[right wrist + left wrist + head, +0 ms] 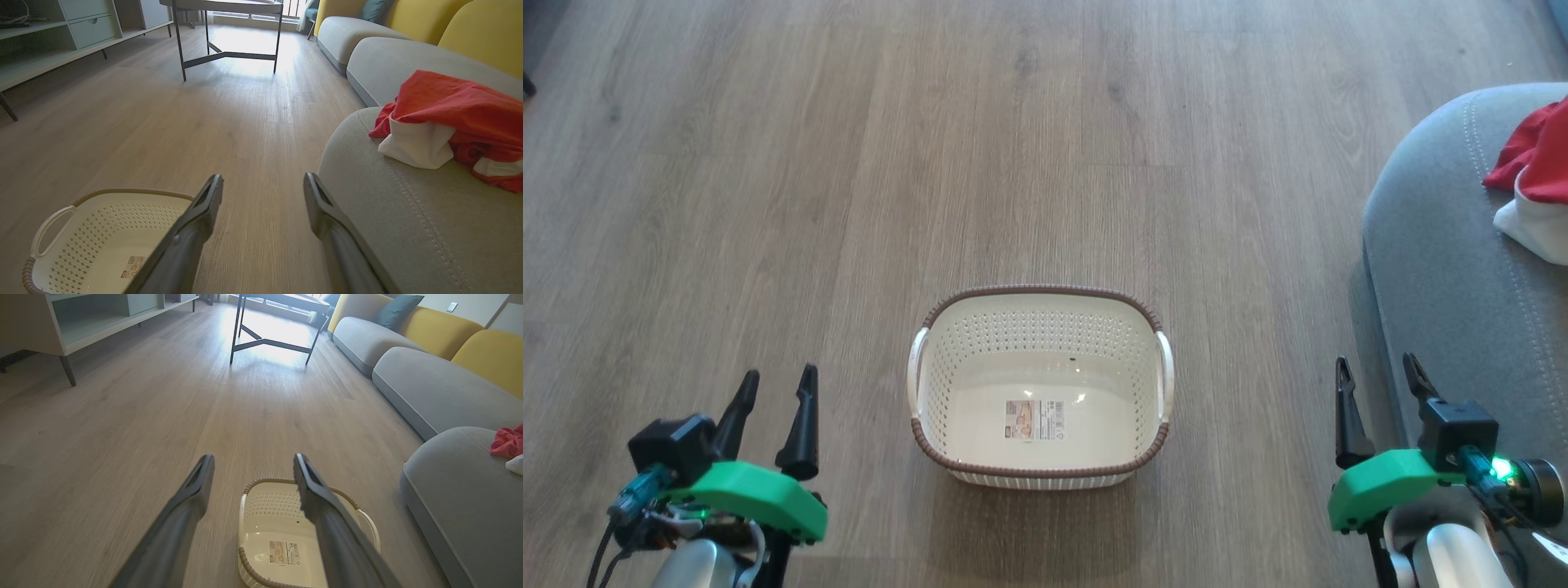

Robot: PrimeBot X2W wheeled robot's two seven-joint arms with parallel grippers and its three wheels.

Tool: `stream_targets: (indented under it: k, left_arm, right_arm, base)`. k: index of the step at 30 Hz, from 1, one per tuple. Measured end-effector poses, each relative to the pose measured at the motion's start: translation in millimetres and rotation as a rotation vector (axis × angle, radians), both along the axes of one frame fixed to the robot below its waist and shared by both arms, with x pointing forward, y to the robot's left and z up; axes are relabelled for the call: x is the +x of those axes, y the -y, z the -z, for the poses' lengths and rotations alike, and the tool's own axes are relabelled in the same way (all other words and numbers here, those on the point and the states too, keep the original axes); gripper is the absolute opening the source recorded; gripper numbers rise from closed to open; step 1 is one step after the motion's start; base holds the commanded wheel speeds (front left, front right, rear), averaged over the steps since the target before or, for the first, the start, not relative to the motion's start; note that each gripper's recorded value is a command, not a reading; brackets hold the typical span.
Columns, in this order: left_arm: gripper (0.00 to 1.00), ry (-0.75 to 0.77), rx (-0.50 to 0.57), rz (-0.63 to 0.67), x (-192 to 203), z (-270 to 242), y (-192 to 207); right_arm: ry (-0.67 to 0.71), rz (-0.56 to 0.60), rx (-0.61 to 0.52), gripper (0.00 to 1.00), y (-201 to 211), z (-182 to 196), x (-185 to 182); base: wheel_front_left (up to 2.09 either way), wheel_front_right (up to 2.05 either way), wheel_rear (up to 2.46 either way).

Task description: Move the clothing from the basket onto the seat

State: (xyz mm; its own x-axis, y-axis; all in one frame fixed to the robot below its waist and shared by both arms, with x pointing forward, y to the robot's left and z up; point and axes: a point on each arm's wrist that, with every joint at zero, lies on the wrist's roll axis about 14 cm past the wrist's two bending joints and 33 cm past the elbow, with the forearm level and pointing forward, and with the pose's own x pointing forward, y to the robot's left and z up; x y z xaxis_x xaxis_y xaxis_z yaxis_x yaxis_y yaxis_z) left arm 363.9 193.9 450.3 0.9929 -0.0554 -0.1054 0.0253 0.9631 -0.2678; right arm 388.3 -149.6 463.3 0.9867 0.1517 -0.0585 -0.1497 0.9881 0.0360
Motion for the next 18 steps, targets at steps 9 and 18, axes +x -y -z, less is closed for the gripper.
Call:
stream_targets:
  k: [9,18]
  left_arm:
    - [1.00,0.005,0.003,-0.018,-3.7,-0.7,-5.6]
    - [0.00,-0.006,-0.004,-0.001,-6.4,2.6,2.8]
  right_arm:
    - [0.014,-0.009,0.012,1.00,-4.5,-4.7,1.8]
    - [0.008,-0.011,0.022,0.00,-6.6,-3.5,-0.2]
  base:
    - [0.00,0.00,0.00]
    - [0.00,0.00,0.00]
